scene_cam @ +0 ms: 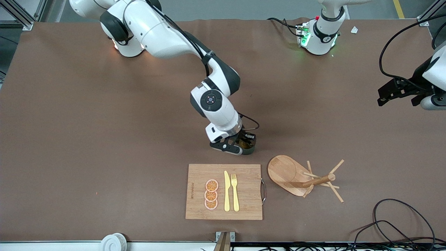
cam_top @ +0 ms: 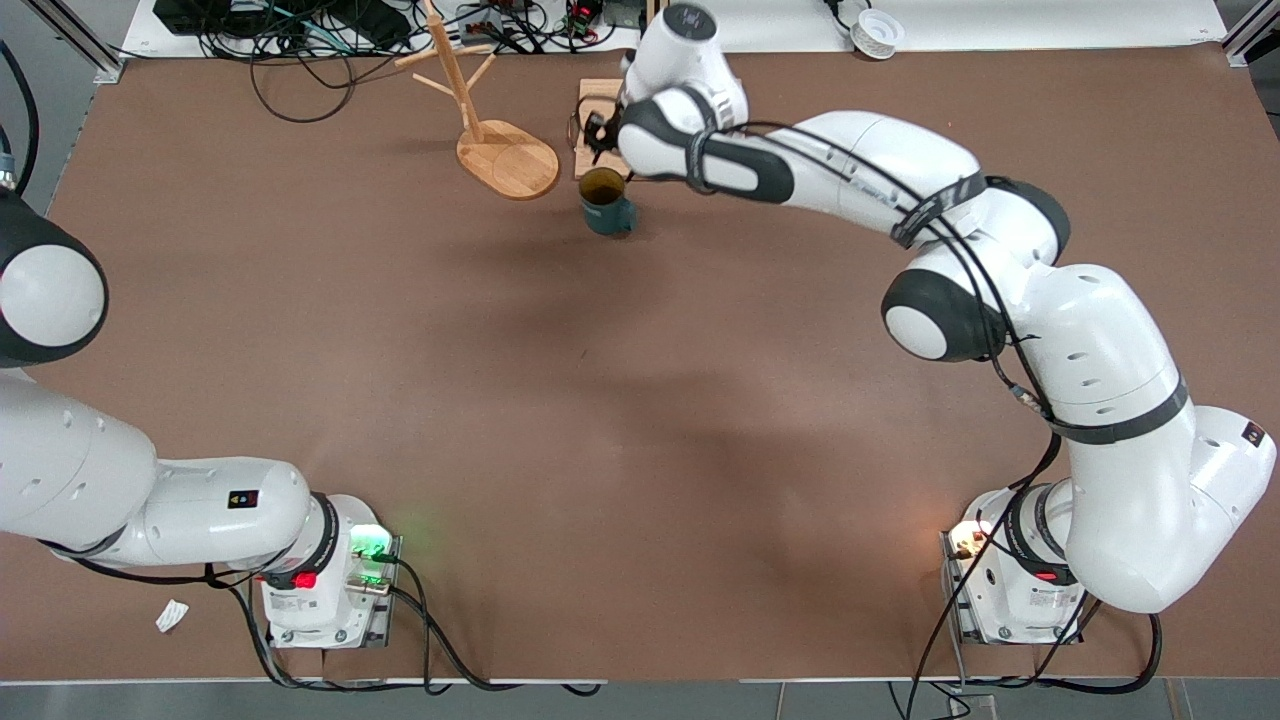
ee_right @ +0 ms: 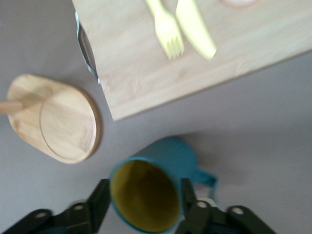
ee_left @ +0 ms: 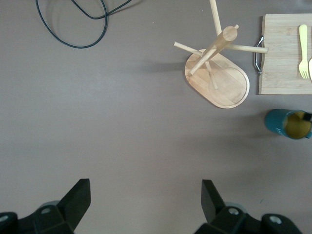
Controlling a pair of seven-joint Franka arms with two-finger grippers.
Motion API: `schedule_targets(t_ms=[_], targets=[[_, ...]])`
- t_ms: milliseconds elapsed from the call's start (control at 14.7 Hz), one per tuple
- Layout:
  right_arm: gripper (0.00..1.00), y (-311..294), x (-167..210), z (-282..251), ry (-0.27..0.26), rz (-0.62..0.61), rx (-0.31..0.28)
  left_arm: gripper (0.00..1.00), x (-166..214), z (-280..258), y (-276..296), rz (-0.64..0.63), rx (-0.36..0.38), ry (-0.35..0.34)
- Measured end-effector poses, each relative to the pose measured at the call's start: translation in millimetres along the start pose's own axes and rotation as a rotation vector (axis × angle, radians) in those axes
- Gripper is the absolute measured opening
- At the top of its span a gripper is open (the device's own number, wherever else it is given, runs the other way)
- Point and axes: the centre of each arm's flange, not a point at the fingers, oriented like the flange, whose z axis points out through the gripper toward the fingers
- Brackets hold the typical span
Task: Pass cup and hang on rack
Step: 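Carry the teal mug with the right gripper and set it beside the board, then withdraw the right gripper while the left gripper reaches toward the mug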
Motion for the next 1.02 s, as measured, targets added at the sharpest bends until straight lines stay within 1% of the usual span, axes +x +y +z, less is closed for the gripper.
schedule_targets(t_ms=[68,136,204,272,341,409,477,613,681,817,953,1022], targets=[[0.85,5,18,-22,0.012,0.006,-0.014,1.0,1,1,1,0.001,0.0,-0.002],[0.93,14,40,-45,0.026,-0.001,-0.036,1.0,1,2,2,0.004,-0.001,-0.003],[1.0,26,63,-69,0.034,-0.018,-0.066,1.0,1,3,4,0.008,-0.001,-0.004],[1.0,43,89,-95,0.035,-0.041,-0.094,1.0,1,3,8,0.014,-0.002,-0.004],[1.0,62,115,-122,0.038,-0.058,-0.109,1.0,0,3,14,0.025,-0.003,-0.003],[1.0,80,139,-151,0.055,-0.062,-0.12,1.0,0,2,22,0.037,-0.004,-0.003],[1.0,98,160,-181,0.085,-0.061,-0.146,1.0,-1,2,31,0.05,-0.006,-0.002],[1.0,134,189,-232,0.132,-0.073,-0.243,1.0,-4,1,49,0.063,-0.011,-0.002],[1.0,154,200,-253,0.136,-0.099,-0.293,1.0,-6,1,60,0.058,-0.013,-0.002],[1.0,196,227,-289,0.123,-0.175,-0.341,1.0,-11,2,87,0.025,-0.009,-0.005],[1.0,246,254,-326,0.096,-0.235,-0.369,1.0,-15,11,118,-0.035,-0.001,-0.021],[1.0,271,265,-345,0.08,-0.257,-0.379,1.0,-16,21,134,-0.076,0.016,-0.032]])
